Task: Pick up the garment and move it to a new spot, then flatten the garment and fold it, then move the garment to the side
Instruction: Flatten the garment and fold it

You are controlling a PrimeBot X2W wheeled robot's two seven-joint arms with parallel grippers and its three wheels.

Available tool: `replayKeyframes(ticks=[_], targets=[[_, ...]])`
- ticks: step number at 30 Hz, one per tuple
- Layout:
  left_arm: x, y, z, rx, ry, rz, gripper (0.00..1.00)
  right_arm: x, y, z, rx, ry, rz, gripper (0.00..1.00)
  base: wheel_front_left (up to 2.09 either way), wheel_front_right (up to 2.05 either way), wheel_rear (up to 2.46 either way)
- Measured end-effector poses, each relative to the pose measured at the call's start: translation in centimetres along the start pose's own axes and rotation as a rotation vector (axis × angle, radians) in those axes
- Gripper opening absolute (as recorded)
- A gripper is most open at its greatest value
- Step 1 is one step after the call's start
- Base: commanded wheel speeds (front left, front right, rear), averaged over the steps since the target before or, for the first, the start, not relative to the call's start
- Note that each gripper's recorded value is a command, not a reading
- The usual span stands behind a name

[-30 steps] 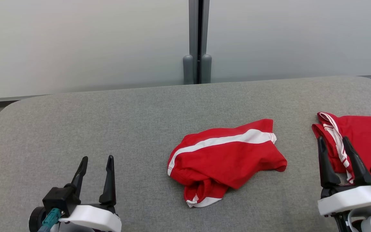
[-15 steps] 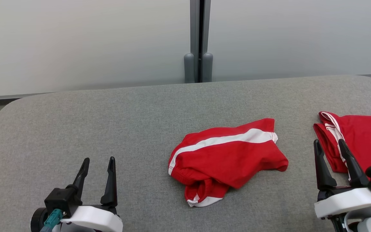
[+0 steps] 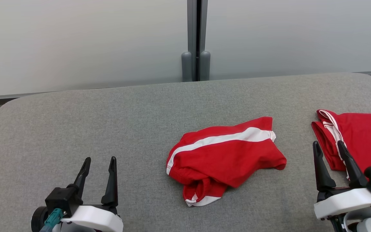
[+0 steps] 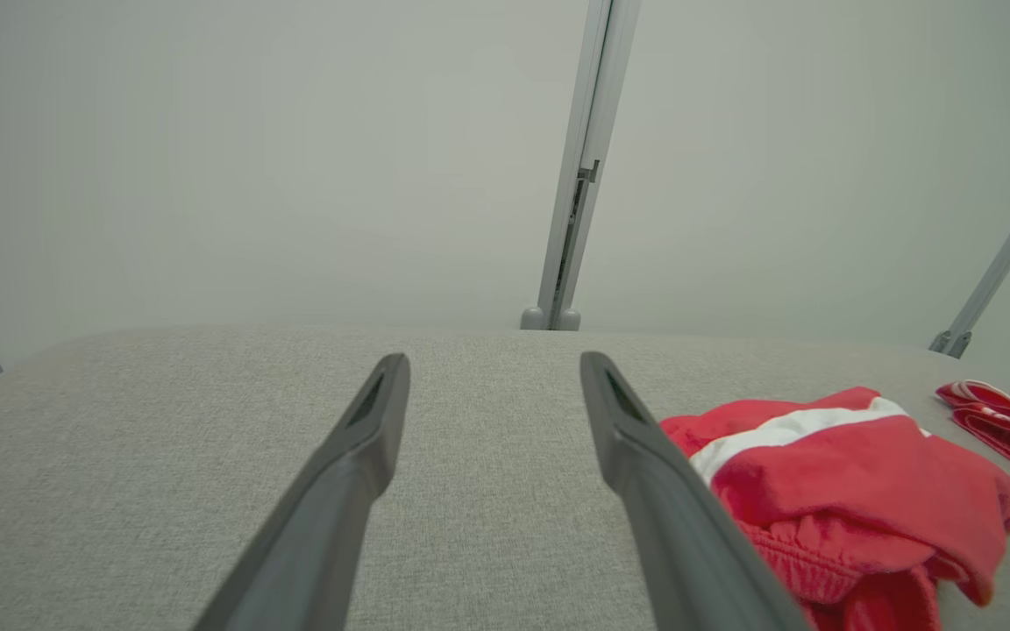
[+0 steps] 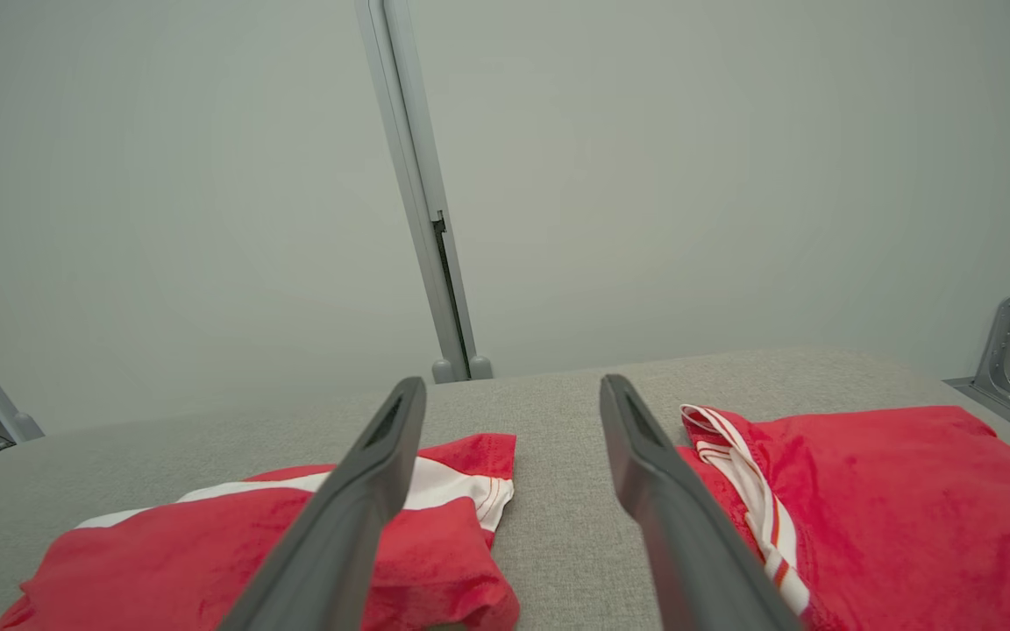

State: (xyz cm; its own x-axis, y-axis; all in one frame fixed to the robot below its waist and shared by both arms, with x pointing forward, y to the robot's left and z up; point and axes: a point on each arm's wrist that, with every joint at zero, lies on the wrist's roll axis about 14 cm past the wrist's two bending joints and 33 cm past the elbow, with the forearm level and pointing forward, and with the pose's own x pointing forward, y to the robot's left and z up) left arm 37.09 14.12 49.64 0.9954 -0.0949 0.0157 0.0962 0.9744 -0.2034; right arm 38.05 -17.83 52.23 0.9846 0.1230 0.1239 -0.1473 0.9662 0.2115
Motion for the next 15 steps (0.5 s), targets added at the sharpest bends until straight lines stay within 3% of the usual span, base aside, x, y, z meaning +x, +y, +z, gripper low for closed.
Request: replayKeyframes(ticks=[7,15], targets=[[0.5,-1.3,0.3,-0.065,0.006,-0.034,1.0,0.0,-0.2,-0.4,0.005,0.012,-0.006,1.0,0.0,0.0,0.0],[1.1,-5.9,-1.6,-0.402,0.198,-0.159,1.0,0.4,-0.5,-0.6,0.009,0.017,-0.016,1.0,0.0,0.0,0.0]])
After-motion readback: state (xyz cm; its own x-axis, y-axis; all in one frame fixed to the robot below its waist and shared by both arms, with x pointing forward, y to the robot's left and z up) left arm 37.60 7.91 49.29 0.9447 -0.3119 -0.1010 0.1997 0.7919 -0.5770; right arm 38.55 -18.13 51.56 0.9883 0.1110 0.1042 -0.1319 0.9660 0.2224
